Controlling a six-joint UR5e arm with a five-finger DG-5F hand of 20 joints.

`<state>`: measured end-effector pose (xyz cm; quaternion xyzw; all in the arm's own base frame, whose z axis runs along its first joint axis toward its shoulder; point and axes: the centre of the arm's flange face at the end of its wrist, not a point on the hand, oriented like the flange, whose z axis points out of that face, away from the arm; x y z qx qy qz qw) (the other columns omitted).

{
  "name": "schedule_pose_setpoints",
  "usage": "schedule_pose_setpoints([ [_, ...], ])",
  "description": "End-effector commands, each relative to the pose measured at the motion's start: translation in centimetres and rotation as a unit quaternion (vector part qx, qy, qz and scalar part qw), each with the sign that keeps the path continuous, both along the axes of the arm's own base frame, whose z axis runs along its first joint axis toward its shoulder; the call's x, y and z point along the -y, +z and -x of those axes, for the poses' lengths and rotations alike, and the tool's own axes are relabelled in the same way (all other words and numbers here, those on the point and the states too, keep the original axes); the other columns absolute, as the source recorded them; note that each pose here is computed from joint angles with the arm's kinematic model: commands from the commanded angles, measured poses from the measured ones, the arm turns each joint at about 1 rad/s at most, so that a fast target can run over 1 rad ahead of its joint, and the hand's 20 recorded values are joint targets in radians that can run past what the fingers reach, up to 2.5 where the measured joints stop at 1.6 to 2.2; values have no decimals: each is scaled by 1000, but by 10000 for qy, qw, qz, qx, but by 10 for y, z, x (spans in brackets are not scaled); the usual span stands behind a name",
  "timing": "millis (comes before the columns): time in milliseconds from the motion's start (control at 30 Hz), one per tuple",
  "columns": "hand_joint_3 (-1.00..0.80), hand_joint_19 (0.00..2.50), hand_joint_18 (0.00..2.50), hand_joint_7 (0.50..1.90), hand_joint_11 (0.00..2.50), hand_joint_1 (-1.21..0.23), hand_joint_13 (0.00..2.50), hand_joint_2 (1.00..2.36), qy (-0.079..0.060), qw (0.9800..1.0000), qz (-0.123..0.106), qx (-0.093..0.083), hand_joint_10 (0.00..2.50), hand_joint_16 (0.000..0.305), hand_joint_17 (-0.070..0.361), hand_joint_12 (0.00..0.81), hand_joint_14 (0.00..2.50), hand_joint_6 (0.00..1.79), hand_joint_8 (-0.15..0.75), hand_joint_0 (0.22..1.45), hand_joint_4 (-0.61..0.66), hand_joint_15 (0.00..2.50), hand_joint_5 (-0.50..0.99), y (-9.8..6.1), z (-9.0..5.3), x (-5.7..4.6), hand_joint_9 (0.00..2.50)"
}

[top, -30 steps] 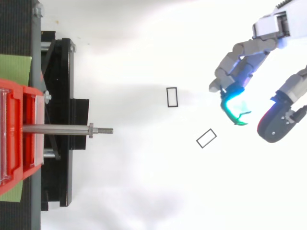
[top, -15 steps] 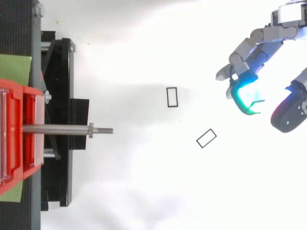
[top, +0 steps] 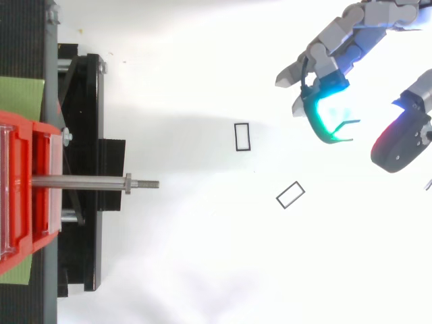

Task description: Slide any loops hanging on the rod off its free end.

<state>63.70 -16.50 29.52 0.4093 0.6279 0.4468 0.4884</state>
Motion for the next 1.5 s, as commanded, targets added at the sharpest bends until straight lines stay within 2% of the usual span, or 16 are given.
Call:
schedule_pose_setpoints([
  [0, -417, 0, 349, 1333, 124, -683, 479, 1008, -1, 10000, 2, 18, 6, 41, 91, 250, 0, 849, 239, 614, 70, 0, -202, 0, 0, 0, 788],
  [133, -426, 0, 346, 1327, 46, -681, 478, 1006, -1, 10000, 2, 18, 1, 40, 91, 248, 0, 849, 222, 616, 72, 0, -203, 0, 0, 0, 810],
  [233, -426, 0, 343, 1323, 118, -679, 472, 1007, -1, 10000, 2, 18, 4, 40, 90, 247, 0, 849, 250, 616, 68, 0, -204, 0, 0, 0, 790],
  [300, -428, 0, 347, 1331, 0, -679, 481, 1006, -1, 10000, 2, 18, 0, 40, 90, 245, 0, 849, 219, 616, 69, 0, -204, 0, 0, 0, 797],
  [433, -430, 0, 346, 1326, 105, -676, 474, 1006, -1, 10000, 2, 18, 4, 40, 90, 246, 0, 850, 247, 617, 69, 0, -206, 0, 0, 0, 783],
  [500, -431, 0, 345, 1316, 0, -675, 475, 1006, -1, 10000, 2, 18, 1, 40, 90, 245, 0, 850, 225, 616, 67, 0, -206, 0, 0, 0, 798],
  [667, -430, 0, 339, 1318, 78, -673, 474, 1005, -1, 10000, 2, 18, 3, 40, 89, 247, 0, 850, 259, 614, 76, 0, -206, 0, 0, 0, 779],
  [700, -431, 0, 340, 1309, 0, -674, 477, 1006, -1, 10000, 2, 18, 0, 40, 89, 247, 0, 851, 238, 614, 74, 0, -206, 0, 0, 0, 788],
  [833, -433, 0, 336, 1318, 64, -674, 477, 1005, -1, 10000, 2, 18, 1, 40, 90, 248, 0, 850, 247, 614, 78, 0, -205, 0, 0, 0, 777],
  [967, -430, 0, 331, 1303, 0, -675, 478, 1005, -1, 10000, 2, 18, 0, 40, 90, 247, 0, 850, 221, 613, 76, 0, -205, 0, 0, 0, 787],
  [1067, -436, 0, 309, 1296, 73, -675, 471, 1007, -1, 10000, 2, 18, 1, 39, 88, 246, 0, 851, 253, 614, 72, 0, -205, 0, 0, 0, 774],
  [1167, -440, 0, 314, 1298, 0, -673, 471, 1006, -1, 10000, 2, 18, 0, 40, 89, 241, 0, 850, 205, 615, 73, 0, -204, 0, 0, 0, 786],
  [1467, -448, 0, 272, 1294, 29, -671, 443, 1004, -1, 10000, 2, 18, 0, 38, 85, 236, 0, 849, 224, 618, 67, 0, -205, 0, 0, 0, 783],
])
